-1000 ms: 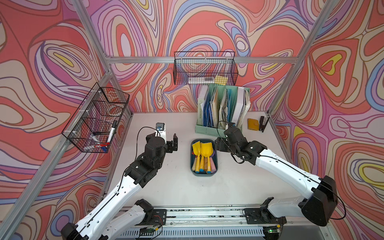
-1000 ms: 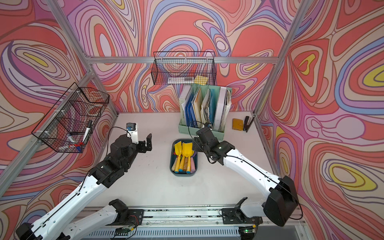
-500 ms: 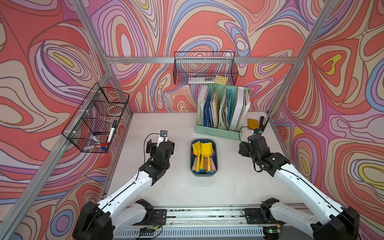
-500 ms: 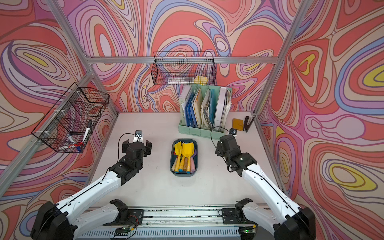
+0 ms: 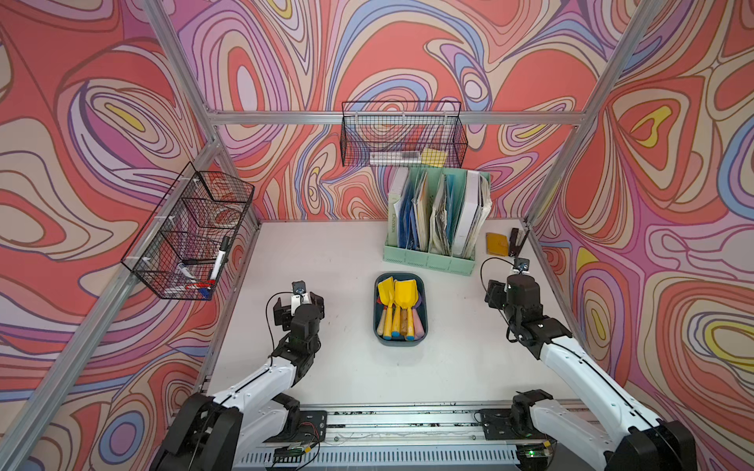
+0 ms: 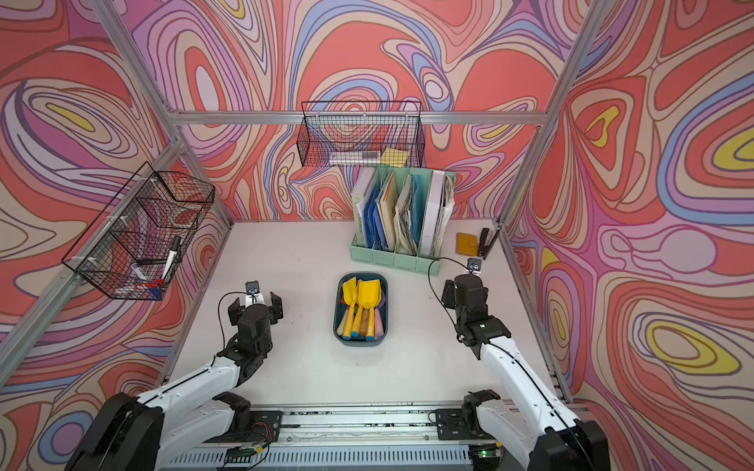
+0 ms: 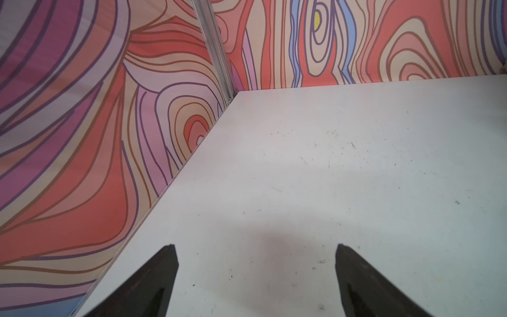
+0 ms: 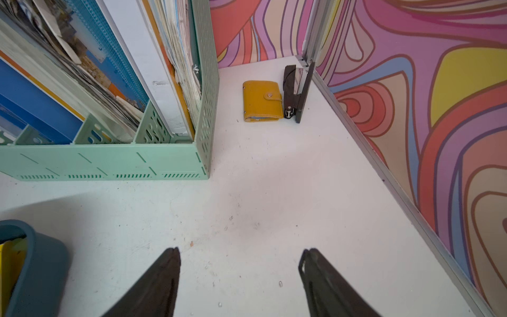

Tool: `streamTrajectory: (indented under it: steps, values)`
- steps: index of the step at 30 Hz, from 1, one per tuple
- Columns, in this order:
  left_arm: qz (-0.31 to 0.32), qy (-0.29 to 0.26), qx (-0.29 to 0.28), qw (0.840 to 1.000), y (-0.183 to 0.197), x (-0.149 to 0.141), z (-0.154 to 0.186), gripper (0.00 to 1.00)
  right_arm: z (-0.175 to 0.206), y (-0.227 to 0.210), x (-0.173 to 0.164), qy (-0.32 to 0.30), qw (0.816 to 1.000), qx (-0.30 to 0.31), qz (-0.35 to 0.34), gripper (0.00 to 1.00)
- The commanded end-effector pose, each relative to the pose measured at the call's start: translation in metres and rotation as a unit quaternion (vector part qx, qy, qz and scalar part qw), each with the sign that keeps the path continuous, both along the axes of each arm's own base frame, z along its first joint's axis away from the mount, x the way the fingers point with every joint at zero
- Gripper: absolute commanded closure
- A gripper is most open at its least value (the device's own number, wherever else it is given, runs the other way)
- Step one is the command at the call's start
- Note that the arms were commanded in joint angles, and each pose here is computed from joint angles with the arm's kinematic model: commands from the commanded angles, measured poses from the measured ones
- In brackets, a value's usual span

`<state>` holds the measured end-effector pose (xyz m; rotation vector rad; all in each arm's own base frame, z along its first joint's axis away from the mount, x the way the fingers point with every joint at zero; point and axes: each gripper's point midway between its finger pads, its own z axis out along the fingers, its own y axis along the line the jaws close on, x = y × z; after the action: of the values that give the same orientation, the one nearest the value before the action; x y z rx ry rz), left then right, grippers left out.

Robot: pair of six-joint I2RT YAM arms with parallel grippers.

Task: Put the shovel into the storage box
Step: Reset both arms

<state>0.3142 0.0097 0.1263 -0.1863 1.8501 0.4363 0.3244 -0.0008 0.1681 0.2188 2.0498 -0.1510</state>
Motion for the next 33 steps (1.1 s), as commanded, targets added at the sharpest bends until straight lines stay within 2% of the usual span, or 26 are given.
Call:
streamTrajectory:
  steps: [1,8,11,13,15,17,18,21,23,27,29,31,33]
  values:
    - [-0.038,-0.066,-0.040,0.996,-0.009,0.009,0.007,0.04,0.026,0.002,0.010,-0.114,0.993,-0.027,0.029,0.28]
    - [-0.075,-0.094,-0.076,0.990,-0.008,0.020,0.005,0.02,0.009,0.001,0.003,-0.199,0.979,-0.033,0.037,0.29]
    - [-0.085,-0.068,-0.102,0.989,-0.007,0.023,-0.001,0.02,0.005,0.005,0.008,-0.212,0.975,-0.037,0.047,0.28]
    - [-0.083,-0.079,-0.114,0.987,-0.001,0.025,0.000,0.03,-0.003,0.007,0.014,-0.208,0.976,-0.040,0.051,0.29]
    - [-0.093,-0.079,-0.113,0.986,-0.004,0.024,0.001,0.04,-0.013,0.009,0.022,-0.200,0.978,-0.039,0.055,0.28]
    - [-0.141,-0.070,-0.085,0.984,-0.017,0.022,0.008,0.06,-0.019,0.014,0.027,-0.200,0.977,-0.039,0.065,0.29]
    - [-0.143,-0.059,-0.075,0.985,-0.016,0.020,0.009,0.06,-0.018,0.014,0.029,-0.206,0.976,-0.037,0.066,0.29]
    - [-0.082,-0.079,-0.039,0.993,0.007,0.017,0.023,0.04,-0.019,0.018,0.039,-0.215,0.973,-0.041,0.076,0.28]
    - [-0.067,-0.108,-0.056,0.990,0.019,0.019,0.022,0.01,-0.022,0.021,0.047,-0.213,0.971,-0.063,0.090,0.29]
    - [-0.076,-0.080,-0.065,0.992,0.019,0.037,-0.013,0.02,-0.048,0.006,0.061,-0.216,0.972,-0.051,0.082,0.29]
    - [-0.106,-0.080,-0.055,0.990,0.009,0.049,-0.018,0.02,-0.054,0.013,0.069,-0.180,0.976,-0.034,0.114,0.29]
    - [-0.104,-0.027,-0.068,0.992,0.008,0.055,-0.027,0.01,-0.056,0.011,0.082,-0.169,0.978,-0.027,0.117,0.29]
    - [-0.116,-0.001,-0.065,0.991,0.004,0.072,-0.032,0.01,-0.067,0.007,0.100,-0.122,0.984,-0.002,0.127,0.26]
